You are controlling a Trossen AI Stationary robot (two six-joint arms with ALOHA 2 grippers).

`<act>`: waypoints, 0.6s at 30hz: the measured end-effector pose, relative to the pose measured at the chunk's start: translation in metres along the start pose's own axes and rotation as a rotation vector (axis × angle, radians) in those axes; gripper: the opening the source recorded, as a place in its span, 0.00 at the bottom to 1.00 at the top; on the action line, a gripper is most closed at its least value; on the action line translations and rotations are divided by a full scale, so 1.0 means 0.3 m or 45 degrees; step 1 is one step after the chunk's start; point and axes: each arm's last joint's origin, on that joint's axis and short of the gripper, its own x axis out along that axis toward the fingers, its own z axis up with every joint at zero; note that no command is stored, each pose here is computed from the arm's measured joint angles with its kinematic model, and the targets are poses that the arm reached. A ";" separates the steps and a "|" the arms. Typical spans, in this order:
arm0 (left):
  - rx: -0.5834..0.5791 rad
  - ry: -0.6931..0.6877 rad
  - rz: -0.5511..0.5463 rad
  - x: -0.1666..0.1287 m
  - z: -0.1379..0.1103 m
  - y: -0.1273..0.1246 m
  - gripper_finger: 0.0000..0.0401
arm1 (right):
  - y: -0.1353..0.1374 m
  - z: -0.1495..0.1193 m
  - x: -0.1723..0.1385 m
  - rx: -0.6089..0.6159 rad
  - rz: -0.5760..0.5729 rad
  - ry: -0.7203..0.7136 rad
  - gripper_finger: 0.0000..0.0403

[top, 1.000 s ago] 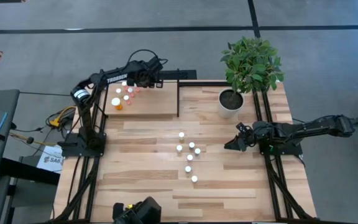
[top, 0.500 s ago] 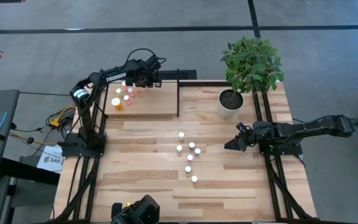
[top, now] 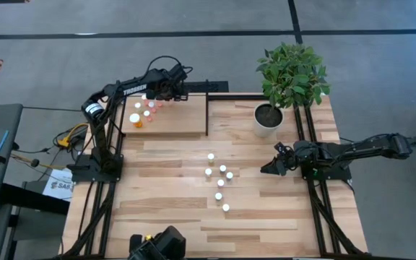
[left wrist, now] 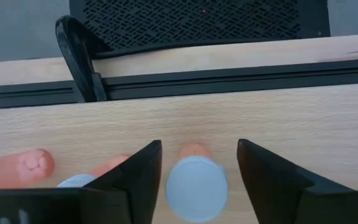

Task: Pick and place medicine bottles onto shelf by color
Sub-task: Put the pink pill bottle on the shelf

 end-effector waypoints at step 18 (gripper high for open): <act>0.103 -0.007 -0.062 -0.247 0.085 -0.034 0.57 | 0.000 0.000 0.000 0.000 0.000 0.000 0.62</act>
